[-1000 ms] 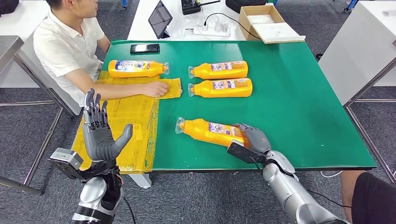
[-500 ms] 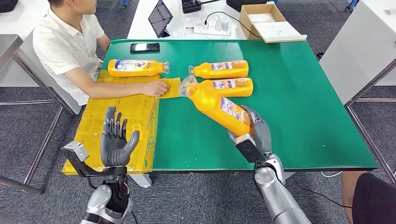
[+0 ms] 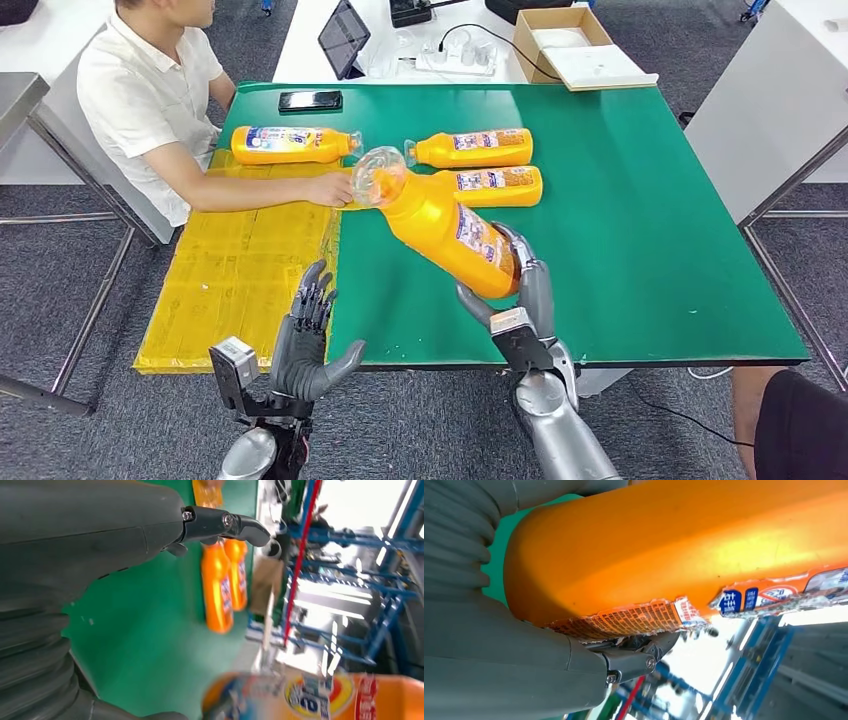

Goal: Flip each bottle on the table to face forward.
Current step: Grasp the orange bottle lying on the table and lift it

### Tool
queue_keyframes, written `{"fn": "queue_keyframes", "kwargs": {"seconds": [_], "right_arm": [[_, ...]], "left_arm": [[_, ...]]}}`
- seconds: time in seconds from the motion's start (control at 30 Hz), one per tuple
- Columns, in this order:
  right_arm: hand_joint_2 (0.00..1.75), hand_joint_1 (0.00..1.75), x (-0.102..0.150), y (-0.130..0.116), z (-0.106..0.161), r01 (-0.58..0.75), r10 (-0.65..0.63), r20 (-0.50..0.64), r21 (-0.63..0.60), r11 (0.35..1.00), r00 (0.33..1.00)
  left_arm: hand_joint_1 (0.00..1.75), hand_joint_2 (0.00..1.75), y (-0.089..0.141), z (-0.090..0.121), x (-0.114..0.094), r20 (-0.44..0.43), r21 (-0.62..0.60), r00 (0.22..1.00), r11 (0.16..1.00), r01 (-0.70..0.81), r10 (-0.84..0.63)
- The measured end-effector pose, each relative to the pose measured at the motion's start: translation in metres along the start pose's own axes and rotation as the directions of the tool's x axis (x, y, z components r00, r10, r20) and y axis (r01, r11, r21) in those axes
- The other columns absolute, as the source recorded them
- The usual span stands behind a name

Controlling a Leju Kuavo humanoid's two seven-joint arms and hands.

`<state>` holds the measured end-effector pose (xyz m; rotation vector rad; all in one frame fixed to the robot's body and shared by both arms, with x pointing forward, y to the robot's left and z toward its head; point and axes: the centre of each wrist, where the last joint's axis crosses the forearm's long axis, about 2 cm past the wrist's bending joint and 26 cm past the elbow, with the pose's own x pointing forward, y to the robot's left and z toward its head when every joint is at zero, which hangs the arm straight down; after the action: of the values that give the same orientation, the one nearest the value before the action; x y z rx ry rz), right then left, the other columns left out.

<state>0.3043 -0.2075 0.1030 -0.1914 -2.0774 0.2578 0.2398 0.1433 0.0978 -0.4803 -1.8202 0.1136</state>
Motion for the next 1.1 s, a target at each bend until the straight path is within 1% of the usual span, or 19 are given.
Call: {"fn": "queue_keyframes", "kwargs": {"seconds": [0.13, 0.27, 0.33, 0.43, 0.53, 0.67, 0.7, 0.8, 0.83, 1.0, 1.03, 1.07, 1.1], "right_arm": [[1.75, 1.75, 0.007, 0.032, 0.006, 0.06, -0.06, -0.002, 0.124, 0.99, 0.998], [1.75, 1.75, 0.014, 0.069, 0.02, 0.1, -0.098, -0.021, 0.271, 0.957, 0.995], [1.75, 1.75, 0.016, 0.083, 0.027, 0.11, -0.105, -0.032, 0.32, 0.941, 0.994], [1.75, 1.75, 0.016, 0.095, 0.033, 0.123, -0.112, -0.051, 0.366, 0.922, 0.992], [1.75, 1.75, 0.017, 0.106, 0.041, 0.14, -0.121, -0.072, 0.407, 0.903, 0.99], [1.75, 1.75, 0.017, 0.116, 0.048, 0.161, -0.13, -0.101, 0.419, 0.894, 0.986], [1.75, 1.75, 0.016, 0.117, 0.049, 0.164, -0.131, -0.106, 0.42, 0.892, 0.986], [1.75, 1.75, 0.015, 0.119, 0.05, 0.174, -0.134, -0.121, 0.425, 0.888, 0.984], [1.75, 1.75, 0.014, 0.119, 0.05, 0.176, -0.136, -0.124, 0.425, 0.888, 0.983], [1.75, 1.75, 0.012, 0.119, 0.051, 0.189, -0.146, -0.13, 0.425, 0.885, 0.981], [1.75, 1.68, 0.011, 0.119, 0.051, 0.19, -0.147, -0.131, 0.426, 0.885, 0.98], [1.75, 1.43, 0.011, 0.119, 0.051, 0.191, -0.147, -0.133, 0.426, 0.884, 0.98], [1.75, 1.0, 0.011, 0.119, 0.052, 0.191, -0.147, -0.134, 0.427, 0.884, 0.98]], "left_arm": [[0.0, 1.75, -0.005, -0.002, 0.002, 0.033, -0.016, 0.999, 1.0, -0.025, 0.025], [0.0, 1.75, -0.01, -0.007, 0.007, 0.064, -0.014, 0.997, 0.999, -0.036, 0.037], [0.0, 1.75, -0.012, -0.009, 0.008, 0.068, -0.014, 0.997, 0.999, -0.047, 0.048], [0.0, 1.75, -0.013, -0.01, 0.009, 0.072, -0.008, 0.995, 0.997, -0.074, 0.075], [0.0, 1.75, -0.016, -0.012, 0.011, 0.074, 0.025, 0.989, 0.991, -0.133, 0.131], [0.0, 1.75, -0.019, -0.014, 0.014, 0.063, 0.079, 0.982, 0.98, -0.183, 0.178], [0.32, 1.75, -0.019, -0.013, 0.014, 0.061, 0.083, 0.981, 0.978, -0.19, 0.186], [1.63, 1.75, -0.019, -0.013, 0.014, 0.053, 0.071, 0.977, 0.975, -0.21, 0.206], [1.75, 1.75, -0.019, -0.012, 0.014, 0.048, 0.056, 0.975, 0.974, -0.22, 0.218], [1.75, 1.75, -0.015, -0.012, 0.012, -0.002, -0.029, 0.952, 0.952, -0.306, 0.306], [1.75, 1.75, -0.014, -0.012, 0.011, -0.007, -0.036, 0.95, 0.949, -0.312, 0.312], [1.75, 1.75, -0.013, -0.012, 0.011, -0.012, -0.04, 0.949, 0.948, -0.315, 0.315], [1.75, 1.75, -0.012, -0.012, 0.01, -0.015, -0.042, 0.949, 0.948, -0.316, 0.316]]}}
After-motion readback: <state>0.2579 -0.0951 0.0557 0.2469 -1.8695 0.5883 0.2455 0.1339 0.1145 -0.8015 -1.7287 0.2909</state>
